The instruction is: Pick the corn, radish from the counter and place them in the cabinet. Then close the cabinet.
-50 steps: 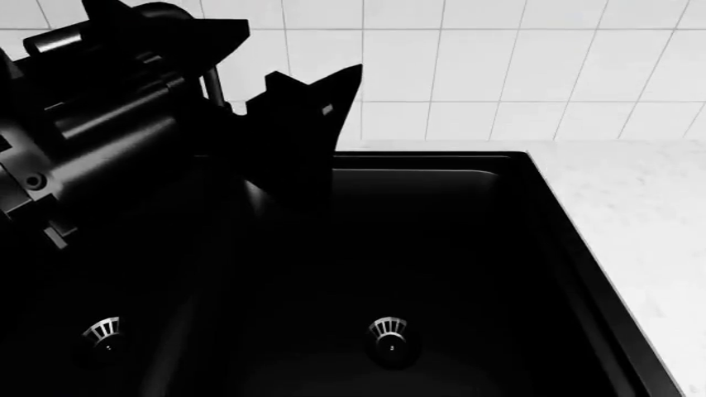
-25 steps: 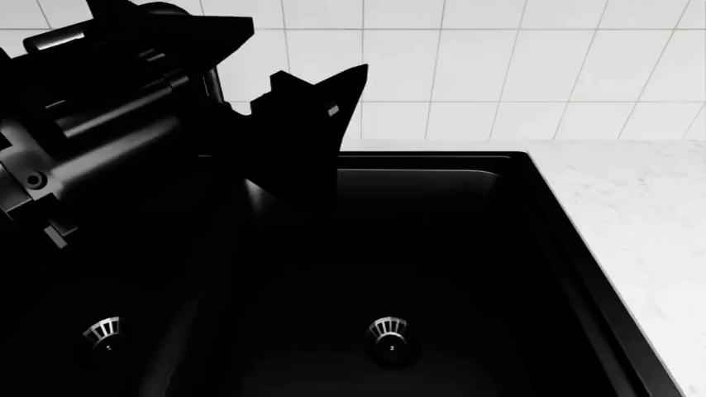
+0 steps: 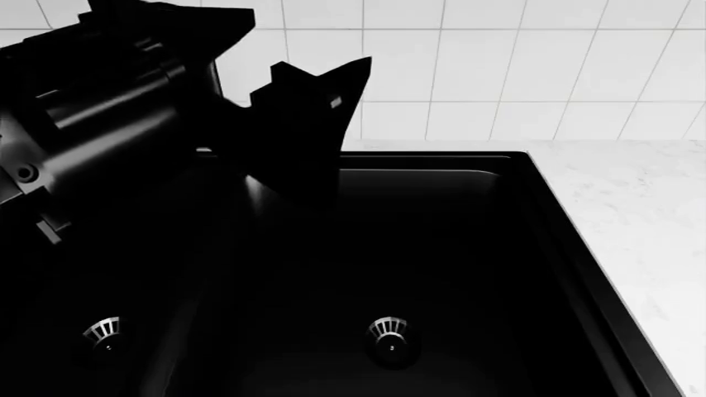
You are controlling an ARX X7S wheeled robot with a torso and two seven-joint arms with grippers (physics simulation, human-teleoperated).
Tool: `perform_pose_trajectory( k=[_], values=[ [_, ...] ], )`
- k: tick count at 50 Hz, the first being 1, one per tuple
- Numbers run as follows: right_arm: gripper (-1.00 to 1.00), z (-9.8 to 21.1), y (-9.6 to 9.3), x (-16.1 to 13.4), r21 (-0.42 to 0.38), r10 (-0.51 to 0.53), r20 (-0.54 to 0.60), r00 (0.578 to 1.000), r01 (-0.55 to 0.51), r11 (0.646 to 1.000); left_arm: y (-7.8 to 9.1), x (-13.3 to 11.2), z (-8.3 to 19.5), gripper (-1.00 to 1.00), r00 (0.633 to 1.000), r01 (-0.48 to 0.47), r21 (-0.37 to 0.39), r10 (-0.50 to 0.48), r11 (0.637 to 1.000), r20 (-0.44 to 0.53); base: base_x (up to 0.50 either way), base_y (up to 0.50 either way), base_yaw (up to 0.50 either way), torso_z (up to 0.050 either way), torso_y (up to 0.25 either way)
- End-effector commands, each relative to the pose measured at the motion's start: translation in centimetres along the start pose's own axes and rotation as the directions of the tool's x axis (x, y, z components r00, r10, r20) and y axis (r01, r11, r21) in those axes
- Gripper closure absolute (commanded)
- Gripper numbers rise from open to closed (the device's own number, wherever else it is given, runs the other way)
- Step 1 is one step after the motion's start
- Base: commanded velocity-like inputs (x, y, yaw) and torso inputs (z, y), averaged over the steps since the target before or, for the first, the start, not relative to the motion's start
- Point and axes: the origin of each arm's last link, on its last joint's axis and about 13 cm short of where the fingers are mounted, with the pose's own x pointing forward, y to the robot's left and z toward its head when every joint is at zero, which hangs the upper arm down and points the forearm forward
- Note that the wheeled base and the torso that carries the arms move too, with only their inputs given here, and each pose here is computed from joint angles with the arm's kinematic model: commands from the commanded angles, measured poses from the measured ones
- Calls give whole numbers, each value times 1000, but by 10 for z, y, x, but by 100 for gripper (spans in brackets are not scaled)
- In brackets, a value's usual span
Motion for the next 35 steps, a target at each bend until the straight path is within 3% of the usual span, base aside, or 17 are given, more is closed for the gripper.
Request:
perform_pose_trajectory(
  k=[1, 17, 35],
  values=[
    [100, 13, -11, 25, 0, -13, -98, 995, 13, 1000, -1, 0, 3, -100, 1000, 5, 1, -5, 1000, 5, 0, 0, 0, 0, 0],
    [100, 12, -21, 42, 53, -29, -236, 971, 43, 998, 0, -2, 2, -100, 1000, -9, 11, 9, 1000, 8, 0, 0, 0, 0, 0],
    [100, -7, -25, 40, -43, -87, -478, 874, 75, 996, -1, -1, 2, -100, 1000, -4, 14, 4, 1000, 10, 0, 0, 0, 0, 1]
  ],
)
